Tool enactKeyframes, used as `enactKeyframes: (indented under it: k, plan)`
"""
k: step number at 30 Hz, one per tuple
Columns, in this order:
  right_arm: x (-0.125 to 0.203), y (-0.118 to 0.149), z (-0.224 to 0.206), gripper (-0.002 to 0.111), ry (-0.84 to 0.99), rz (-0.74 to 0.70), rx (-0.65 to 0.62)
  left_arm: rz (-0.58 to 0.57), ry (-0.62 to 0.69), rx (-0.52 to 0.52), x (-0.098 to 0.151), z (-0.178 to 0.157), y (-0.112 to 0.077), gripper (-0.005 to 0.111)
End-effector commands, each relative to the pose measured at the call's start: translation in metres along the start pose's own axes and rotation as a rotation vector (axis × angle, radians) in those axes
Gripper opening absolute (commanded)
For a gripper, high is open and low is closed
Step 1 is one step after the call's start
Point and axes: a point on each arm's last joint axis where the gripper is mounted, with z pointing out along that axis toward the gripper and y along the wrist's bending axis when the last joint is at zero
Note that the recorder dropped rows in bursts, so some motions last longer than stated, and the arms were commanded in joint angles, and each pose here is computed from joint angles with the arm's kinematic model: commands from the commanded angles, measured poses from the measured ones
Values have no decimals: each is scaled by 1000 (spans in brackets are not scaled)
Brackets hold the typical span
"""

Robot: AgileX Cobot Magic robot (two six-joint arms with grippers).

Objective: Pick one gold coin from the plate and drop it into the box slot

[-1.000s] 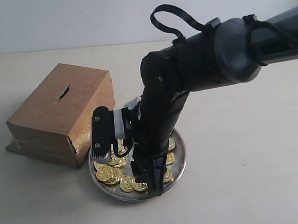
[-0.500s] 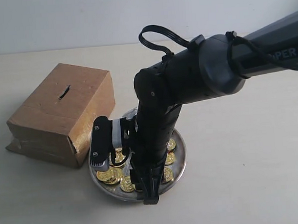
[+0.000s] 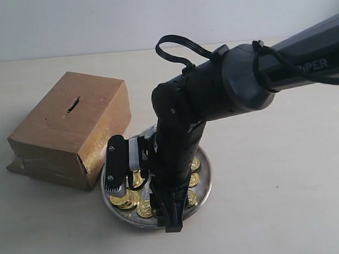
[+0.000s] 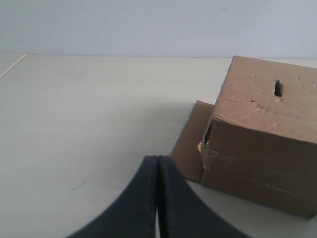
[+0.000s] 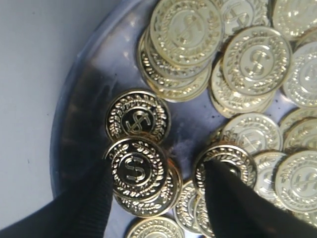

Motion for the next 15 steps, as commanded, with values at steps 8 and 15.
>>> enactKeyframes:
  k: [8,15]
  plan:
    - [-2,-2,1,54,-5,-2,11,-5,-6,9,0,0,-1,0]
    - [-2,-1,1,54,-7,5,6,-5,-6,9,0,0,-1,0]
